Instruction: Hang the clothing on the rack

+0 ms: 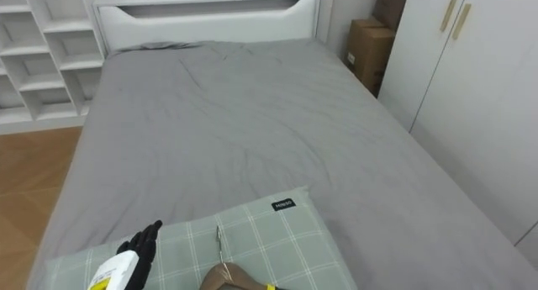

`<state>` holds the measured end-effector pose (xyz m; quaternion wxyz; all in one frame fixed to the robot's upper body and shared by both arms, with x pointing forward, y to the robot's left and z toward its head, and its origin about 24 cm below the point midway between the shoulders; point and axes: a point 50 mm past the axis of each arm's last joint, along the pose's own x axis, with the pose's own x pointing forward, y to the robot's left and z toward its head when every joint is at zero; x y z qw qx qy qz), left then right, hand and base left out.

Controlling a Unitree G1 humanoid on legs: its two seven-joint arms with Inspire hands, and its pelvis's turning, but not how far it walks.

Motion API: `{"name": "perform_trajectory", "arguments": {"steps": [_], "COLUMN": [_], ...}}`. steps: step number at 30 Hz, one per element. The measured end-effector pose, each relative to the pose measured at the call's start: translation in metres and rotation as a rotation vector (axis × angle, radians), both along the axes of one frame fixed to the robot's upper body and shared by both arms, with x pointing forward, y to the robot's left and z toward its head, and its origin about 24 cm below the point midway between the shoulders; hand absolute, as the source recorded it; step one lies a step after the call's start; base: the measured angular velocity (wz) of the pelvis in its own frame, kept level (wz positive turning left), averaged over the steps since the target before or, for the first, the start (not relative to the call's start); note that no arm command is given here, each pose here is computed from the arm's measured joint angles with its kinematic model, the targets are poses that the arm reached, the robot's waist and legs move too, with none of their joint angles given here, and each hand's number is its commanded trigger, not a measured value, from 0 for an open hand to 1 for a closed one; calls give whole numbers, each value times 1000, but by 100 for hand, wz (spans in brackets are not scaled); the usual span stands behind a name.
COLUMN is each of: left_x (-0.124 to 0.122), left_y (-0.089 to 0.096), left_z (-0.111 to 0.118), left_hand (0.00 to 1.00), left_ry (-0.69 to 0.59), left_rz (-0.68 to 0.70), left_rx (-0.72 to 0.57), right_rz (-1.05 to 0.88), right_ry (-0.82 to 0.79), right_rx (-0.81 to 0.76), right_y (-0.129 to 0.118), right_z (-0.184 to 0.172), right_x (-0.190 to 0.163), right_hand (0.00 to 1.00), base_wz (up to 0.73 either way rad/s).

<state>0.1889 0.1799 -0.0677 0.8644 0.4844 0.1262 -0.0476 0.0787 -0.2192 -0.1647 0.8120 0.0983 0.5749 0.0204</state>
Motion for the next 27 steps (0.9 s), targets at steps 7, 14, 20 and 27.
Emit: {"name": "perform_trajectory", "arguments": {"steps": [7,14,20,27], "left_x": [-6,-13,-22,-19], "left_y": [-2,-11,-14,-15], "left_z": [-4,-10,-19,-19], "left_hand": [0,0,0,0], "left_ry": [19,64,126,126], "left_rz": [-8,-60,-73,-65], "left_rx": [0,-7,-13,-23], "right_rz": [7,-4,-20,-2], "right_ry": [-1,-9,-8,-23], "right_rx": [2,9,6,5], "right_y": [1,3,3,5], "right_z": [0,-1,-1,0], "right_x": [0,-1,-2,3], "right_hand": [0,0,0,0], "base_wz": [-2,0,1,0]}}
